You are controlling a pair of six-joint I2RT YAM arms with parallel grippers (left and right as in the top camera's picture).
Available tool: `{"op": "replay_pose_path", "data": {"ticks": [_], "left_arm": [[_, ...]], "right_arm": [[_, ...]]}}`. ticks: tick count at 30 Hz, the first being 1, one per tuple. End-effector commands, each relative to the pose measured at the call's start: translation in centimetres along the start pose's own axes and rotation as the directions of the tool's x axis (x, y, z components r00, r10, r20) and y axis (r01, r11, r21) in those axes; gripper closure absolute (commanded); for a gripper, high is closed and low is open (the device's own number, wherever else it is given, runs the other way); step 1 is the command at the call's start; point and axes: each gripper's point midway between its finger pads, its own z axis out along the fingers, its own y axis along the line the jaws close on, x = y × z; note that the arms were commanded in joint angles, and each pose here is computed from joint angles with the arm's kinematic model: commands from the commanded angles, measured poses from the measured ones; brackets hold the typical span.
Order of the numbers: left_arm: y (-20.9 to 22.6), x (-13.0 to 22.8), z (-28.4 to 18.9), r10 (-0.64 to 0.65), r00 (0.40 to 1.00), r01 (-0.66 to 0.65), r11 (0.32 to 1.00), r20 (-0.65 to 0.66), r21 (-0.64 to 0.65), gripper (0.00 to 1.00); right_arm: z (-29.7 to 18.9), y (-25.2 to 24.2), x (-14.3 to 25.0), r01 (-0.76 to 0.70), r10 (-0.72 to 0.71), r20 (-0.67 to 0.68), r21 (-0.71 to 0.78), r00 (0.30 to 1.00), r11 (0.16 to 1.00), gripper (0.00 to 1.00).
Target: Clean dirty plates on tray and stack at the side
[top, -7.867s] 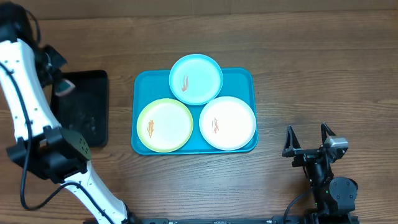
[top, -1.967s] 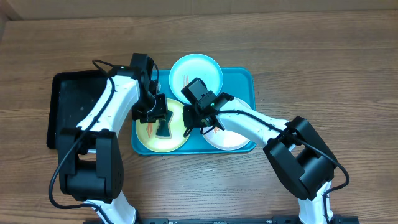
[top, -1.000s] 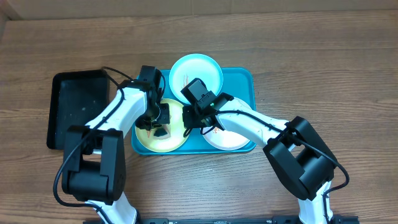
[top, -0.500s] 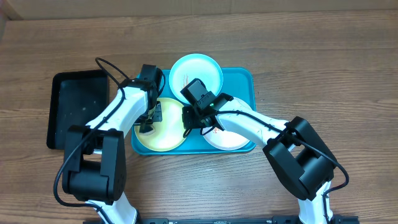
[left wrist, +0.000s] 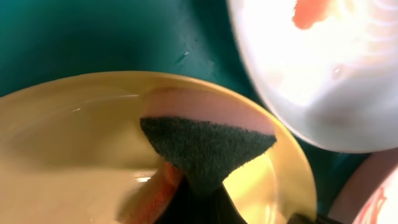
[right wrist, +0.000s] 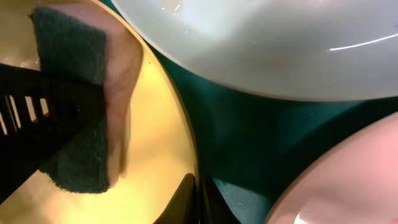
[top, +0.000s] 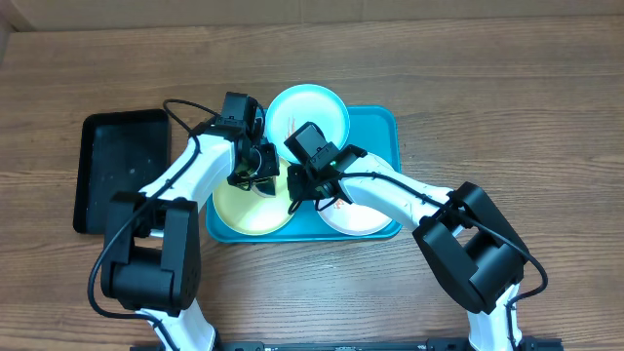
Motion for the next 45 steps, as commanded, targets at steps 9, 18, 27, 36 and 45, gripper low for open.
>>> {"op": "replay_pose_path", "data": {"ticks": [9,18,27,36,45], "left_arm": [[12.3,0.9,-3.5,-0.027,0.999,0.032,0.777,0.018,-0.629,0.96],[13.1,1.0,-5.7,-0.134,0.987,0.161,0.717,0.093,-0.678,0.96],[6.3,-2.1,-12.0,-0.156,0.969,0.211,0.925,0.190,-0.317,0.96],[9.4,-1.5,-21.8,-0.343,0.865,0.391,0.918,0.366,-0.063,0.96],[13.1,0.2,-22.8,-0.449,0.822,0.500,0.864,0.349,-0.067,0.96]], "right_arm": [[-0.1,0.1,-0.5,0.004,-0.004,0.010,0.005,1.000,1.000,0.96],[-0.3,0.5,-0.8,0.047,-0.047,0.020,-0.003,0.999,0.999,0.96],[-3.6,2.2,-3.4,0.097,-0.095,0.115,-0.017,0.989,0.995,0.96],[-9.4,1.3,-6.5,0.236,-0.277,0.249,0.184,0.928,0.954,0.96],[-17.9,4.9,-9.5,0.325,-0.592,0.362,0.578,0.720,0.749,0.96]]}}
